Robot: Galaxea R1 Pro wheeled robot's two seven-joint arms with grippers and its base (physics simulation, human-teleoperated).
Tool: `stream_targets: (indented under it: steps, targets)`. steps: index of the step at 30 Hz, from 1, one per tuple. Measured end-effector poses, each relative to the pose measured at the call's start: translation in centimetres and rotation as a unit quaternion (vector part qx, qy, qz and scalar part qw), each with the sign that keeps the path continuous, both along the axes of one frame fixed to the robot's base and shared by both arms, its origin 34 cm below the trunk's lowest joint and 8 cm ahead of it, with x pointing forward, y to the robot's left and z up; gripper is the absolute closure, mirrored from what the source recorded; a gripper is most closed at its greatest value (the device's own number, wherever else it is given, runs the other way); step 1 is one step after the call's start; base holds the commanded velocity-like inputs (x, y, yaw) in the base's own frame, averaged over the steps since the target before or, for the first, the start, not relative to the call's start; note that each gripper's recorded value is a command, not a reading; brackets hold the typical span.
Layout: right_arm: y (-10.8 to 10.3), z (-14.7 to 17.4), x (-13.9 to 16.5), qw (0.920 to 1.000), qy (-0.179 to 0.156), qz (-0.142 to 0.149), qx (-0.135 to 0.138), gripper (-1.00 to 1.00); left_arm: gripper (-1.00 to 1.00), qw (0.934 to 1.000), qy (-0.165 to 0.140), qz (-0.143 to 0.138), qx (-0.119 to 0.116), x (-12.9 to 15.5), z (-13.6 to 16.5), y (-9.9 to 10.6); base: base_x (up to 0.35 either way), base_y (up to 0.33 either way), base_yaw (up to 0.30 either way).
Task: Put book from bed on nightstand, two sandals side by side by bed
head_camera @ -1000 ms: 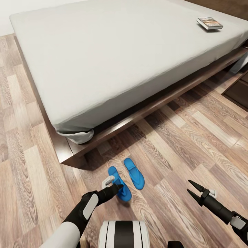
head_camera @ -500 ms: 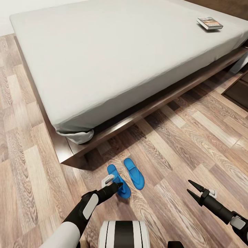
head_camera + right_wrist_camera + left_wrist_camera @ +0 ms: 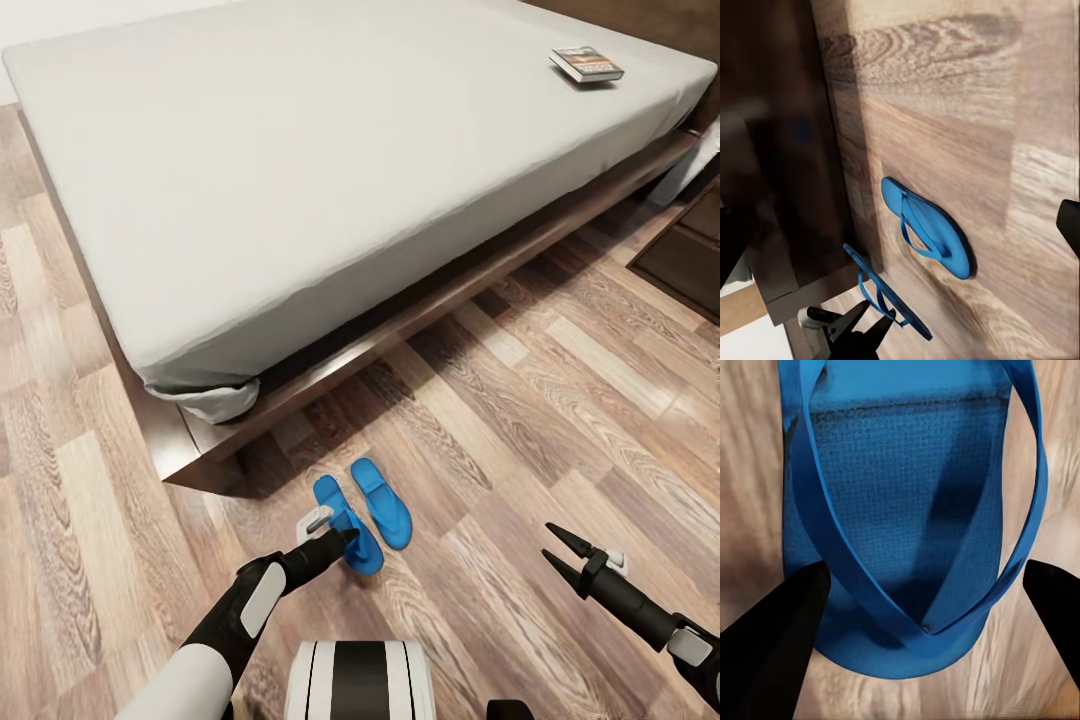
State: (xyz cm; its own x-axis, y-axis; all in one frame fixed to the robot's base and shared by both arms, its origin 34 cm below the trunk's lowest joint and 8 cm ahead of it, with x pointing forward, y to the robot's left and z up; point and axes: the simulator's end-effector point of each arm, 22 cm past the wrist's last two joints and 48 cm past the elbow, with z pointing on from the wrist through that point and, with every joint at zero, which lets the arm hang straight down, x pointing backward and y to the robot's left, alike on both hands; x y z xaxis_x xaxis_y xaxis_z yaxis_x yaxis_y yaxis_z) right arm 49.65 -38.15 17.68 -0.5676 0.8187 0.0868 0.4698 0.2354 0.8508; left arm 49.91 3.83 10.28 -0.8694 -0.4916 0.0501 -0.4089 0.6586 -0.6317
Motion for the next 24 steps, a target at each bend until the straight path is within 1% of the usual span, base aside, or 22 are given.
stream_targets:
  steps: [6,20,24]
  targets:
    - [0.03,-0.01,-0.01,1.0000,0.000,0.000,0.000,-1.00,1.00,1.0000,0.000,0.000,0.000,0.00,0.00,0.02,0.000,0.000,-0.044]
    - [-0.04,0.02,0.02,1.0000,0.000,0.000,0.000,-1.00,1.00,1.0000,0.000,0.001,0.000,-0.01,-0.02,0.04,0.000,0.000,-0.002]
    - [-0.01,-0.68,-0.51,1.0000,0.008,0.000,0.000,-1.00,1.00,1.0000,0.009,0.000,0.000,-0.70,-0.75,0.04,0.000,0.000,0.000]
